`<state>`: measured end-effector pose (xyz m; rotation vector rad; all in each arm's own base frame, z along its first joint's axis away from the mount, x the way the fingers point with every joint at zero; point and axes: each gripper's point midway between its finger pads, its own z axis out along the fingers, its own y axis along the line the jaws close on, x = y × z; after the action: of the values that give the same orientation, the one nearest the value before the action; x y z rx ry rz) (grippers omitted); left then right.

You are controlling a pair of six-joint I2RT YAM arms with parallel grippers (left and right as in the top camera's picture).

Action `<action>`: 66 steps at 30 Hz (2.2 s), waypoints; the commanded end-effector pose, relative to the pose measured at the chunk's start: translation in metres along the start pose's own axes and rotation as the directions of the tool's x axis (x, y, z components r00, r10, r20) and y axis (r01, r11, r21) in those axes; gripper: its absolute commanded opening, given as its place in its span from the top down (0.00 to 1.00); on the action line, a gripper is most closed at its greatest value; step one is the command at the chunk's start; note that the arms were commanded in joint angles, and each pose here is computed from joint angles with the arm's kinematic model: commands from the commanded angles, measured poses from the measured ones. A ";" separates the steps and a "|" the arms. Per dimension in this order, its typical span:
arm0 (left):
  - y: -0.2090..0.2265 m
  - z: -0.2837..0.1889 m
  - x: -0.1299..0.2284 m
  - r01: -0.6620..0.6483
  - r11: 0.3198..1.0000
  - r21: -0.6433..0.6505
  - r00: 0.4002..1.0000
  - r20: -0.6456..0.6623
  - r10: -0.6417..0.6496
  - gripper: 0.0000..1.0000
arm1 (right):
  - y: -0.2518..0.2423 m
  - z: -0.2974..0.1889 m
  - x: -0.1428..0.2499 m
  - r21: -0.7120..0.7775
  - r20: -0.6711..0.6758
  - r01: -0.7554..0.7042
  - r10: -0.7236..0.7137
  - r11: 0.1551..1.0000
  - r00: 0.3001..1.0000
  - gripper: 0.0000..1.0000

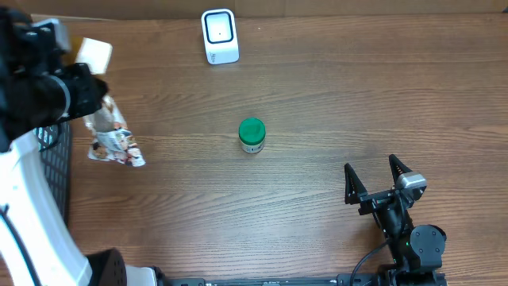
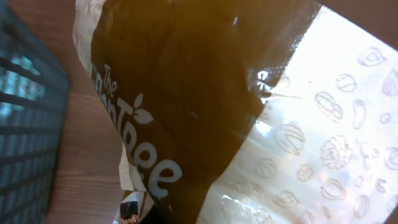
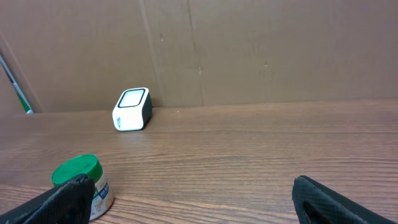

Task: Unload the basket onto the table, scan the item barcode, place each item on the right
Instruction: 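Lift the snack bag out and carry it toward the scanner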

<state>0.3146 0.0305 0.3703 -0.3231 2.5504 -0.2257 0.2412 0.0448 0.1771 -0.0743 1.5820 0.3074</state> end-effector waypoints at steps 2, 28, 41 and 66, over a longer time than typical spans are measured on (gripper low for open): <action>-0.016 0.038 0.009 -0.013 1.000 0.023 0.992 -0.126 0.016 0.95 | 0.001 0.000 0.002 -0.006 0.001 0.001 -0.001 1.000 1.000 0.00; -0.014 0.254 0.144 0.049 0.996 -0.079 0.901 -0.428 -0.078 0.95 | 0.001 0.000 0.002 -0.006 0.001 0.002 -0.002 1.000 1.000 0.00; -0.024 0.265 0.139 -0.029 0.999 0.014 0.920 -0.391 0.032 0.47 | 0.001 0.000 0.002 -0.006 0.001 0.001 -0.001 1.000 1.000 0.00; 0.045 0.202 0.092 0.099 0.853 -0.512 0.952 -0.201 -0.231 0.96 | 0.001 0.000 0.002 -0.006 0.001 0.002 -0.002 1.000 1.000 0.00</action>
<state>0.3543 0.0007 0.1742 -0.4782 2.8546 0.1086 0.2412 0.0449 0.1770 -0.0749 1.5823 0.3074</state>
